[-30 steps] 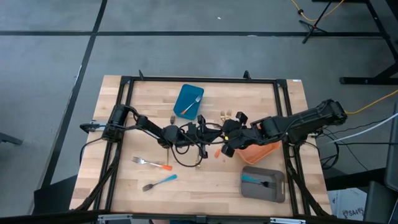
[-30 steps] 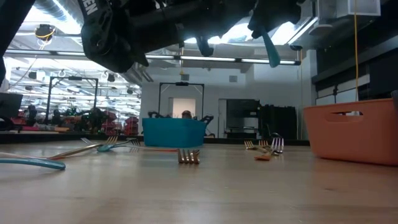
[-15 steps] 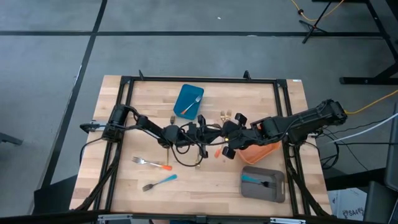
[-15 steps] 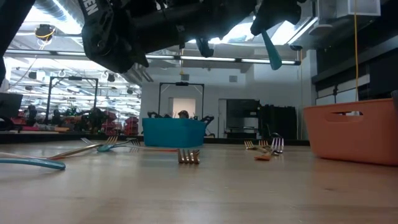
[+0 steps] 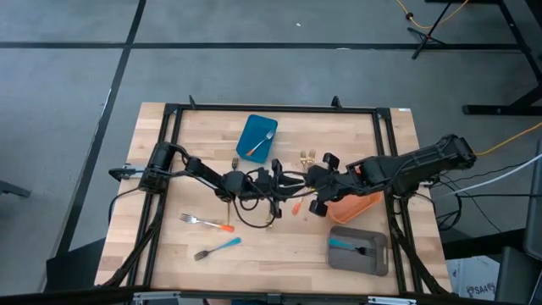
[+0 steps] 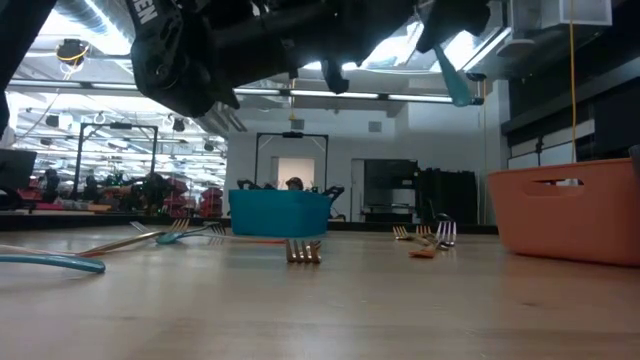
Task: Sort silverware by color (type)
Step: Put the right blue fork into the black bin, then put the bottom orange fork into the blue bin
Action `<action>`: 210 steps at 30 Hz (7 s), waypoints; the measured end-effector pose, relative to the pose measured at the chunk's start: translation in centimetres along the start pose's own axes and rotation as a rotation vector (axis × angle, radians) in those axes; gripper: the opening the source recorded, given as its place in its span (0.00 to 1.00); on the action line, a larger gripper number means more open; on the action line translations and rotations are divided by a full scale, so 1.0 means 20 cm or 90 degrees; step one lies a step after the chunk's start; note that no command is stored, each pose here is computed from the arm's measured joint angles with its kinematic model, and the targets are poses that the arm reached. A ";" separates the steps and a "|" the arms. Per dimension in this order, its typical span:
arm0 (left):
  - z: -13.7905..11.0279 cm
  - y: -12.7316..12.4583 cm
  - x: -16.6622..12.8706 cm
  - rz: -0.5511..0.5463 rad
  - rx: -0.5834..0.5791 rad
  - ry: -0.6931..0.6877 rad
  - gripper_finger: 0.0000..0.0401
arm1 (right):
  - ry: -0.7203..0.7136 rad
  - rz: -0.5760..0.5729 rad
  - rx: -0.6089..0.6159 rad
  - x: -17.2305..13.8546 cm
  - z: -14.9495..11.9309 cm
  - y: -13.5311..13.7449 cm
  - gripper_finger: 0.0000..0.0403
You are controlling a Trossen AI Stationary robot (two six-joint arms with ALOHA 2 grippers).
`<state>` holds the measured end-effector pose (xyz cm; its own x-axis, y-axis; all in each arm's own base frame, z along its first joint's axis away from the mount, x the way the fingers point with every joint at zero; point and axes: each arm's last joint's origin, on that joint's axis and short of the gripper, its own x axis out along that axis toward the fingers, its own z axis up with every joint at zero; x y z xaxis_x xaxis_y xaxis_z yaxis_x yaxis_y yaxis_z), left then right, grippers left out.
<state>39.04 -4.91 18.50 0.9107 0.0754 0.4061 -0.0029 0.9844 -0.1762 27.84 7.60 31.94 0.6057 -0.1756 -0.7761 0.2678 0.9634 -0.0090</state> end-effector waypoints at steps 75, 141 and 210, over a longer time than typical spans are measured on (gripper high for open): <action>-0.12 0.00 -0.02 -0.025 0.009 0.156 0.25 | 0.368 0.159 0.084 -0.10 -0.94 0.34 0.22; 0.22 -0.28 -0.66 0.151 -0.080 1.147 0.25 | 0.035 0.153 -0.152 0.07 -0.43 -0.08 0.23; 0.10 -0.30 -1.03 0.012 0.138 1.276 0.25 | 0.038 0.146 -0.145 0.08 -0.43 -0.10 0.23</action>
<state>19.42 -12.04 13.07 -0.0082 -0.0149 -0.9999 0.0830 0.9964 -0.0155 21.89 7.15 25.37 0.5838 0.0566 -0.8099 -0.0484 0.9982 0.0349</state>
